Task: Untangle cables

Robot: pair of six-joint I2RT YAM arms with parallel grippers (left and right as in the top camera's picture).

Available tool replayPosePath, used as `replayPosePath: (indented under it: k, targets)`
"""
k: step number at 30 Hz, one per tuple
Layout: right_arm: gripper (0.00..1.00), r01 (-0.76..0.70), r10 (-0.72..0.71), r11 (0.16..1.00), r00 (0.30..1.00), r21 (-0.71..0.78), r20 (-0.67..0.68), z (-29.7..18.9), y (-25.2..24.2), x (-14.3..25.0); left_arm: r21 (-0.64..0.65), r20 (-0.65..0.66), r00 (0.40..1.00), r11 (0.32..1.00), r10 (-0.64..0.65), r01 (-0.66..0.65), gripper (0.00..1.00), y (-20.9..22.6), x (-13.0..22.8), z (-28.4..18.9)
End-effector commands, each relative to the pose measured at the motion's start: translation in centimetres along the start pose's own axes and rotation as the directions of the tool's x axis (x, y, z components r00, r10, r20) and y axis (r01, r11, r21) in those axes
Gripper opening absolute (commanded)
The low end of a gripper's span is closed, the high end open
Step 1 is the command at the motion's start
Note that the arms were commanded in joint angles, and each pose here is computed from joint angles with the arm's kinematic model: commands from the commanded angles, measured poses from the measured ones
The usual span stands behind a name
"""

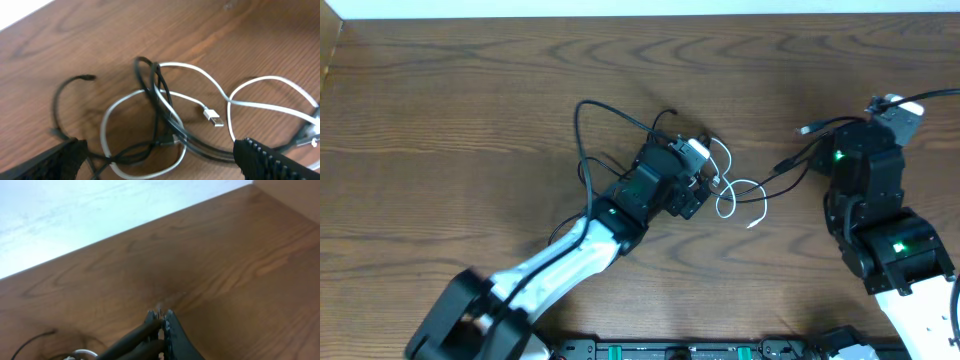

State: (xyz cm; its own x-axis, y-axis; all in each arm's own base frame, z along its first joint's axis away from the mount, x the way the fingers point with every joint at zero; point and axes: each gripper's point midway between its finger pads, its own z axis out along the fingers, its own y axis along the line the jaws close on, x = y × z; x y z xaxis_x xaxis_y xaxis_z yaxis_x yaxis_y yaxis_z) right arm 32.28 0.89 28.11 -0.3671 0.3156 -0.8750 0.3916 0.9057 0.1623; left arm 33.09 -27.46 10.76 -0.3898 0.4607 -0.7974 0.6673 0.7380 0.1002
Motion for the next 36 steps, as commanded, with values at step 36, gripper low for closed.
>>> replayPosePath:
  k: [36]
  targets:
    - [0.01,0.073,-0.079,0.993,0.995,-0.096,-0.063,-1.8,2.7,2.4,-0.026,0.056,0.992,0.993,-0.112,0.113,0.98,2.2,0.5,3.5]
